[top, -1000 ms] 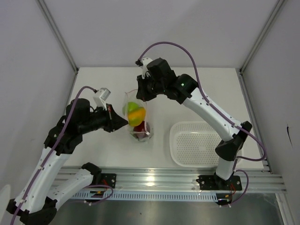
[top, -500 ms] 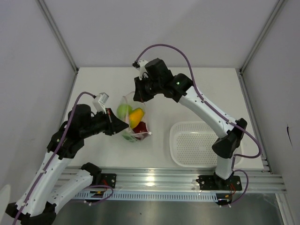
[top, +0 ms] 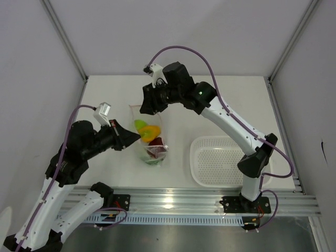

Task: Place the food in the zip-top bag and seal the zipper
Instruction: Adjust the zipper food storage bag at the center of the board.

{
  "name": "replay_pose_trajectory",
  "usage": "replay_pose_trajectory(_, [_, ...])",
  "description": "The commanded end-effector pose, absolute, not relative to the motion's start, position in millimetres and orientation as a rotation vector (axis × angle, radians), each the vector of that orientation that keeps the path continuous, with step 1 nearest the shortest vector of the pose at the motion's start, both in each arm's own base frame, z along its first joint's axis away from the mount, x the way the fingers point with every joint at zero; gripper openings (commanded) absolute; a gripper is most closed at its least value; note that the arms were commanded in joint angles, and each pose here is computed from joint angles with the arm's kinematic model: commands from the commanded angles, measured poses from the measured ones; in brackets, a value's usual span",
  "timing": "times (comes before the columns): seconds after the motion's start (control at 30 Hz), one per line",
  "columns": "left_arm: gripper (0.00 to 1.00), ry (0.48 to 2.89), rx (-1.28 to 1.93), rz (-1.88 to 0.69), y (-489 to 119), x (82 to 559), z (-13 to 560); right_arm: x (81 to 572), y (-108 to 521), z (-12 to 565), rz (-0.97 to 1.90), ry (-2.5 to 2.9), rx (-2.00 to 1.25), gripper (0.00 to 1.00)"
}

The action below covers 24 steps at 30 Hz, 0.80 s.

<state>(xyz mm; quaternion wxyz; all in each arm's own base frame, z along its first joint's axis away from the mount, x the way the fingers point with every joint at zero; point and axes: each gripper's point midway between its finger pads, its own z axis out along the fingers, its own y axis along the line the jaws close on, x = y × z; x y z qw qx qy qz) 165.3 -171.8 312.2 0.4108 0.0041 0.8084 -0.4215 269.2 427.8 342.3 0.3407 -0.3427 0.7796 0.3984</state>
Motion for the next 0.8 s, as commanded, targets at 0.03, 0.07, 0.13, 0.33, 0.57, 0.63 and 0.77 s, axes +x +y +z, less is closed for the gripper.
replay_pose_trajectory(0.03, [0.01,1.929,-0.081,-1.063,-165.3,175.9,341.8,266.0,424.7,381.8,1.041,1.875,-0.909,0.6])
replay_pose_trajectory(0.07, [0.01,1.925,-0.084,-1.062,-165.2,176.7,342.7,265.7,421.1,383.9,1.024,1.875,-0.901,0.64])
replay_pose_trajectory(0.13, [0.01,1.92,-0.091,-1.067,-165.3,177.1,344.0,264.1,408.2,398.7,0.979,1.85,-0.865,0.8])
replay_pose_trajectory(0.33, [0.01,1.907,-0.095,-1.079,-166.9,179.2,347.1,233.4,370.4,409.2,0.956,1.799,-0.772,0.99])
replay_pose_trajectory(0.57, [0.0,1.9,-0.077,-1.078,-168.3,180.6,351.7,155.8,347.5,369.8,1.042,1.733,-0.751,0.99])
replay_pose_trajectory(0.63, [0.01,1.903,-0.075,-1.075,-168.1,180.4,350.4,140.3,344.9,346.4,1.054,1.762,-0.744,0.99])
replay_pose_trajectory(0.77, [0.01,1.903,-0.078,-1.066,-166.5,180.1,348.5,122.5,352.6,326.5,1.015,1.7,-0.709,0.99])
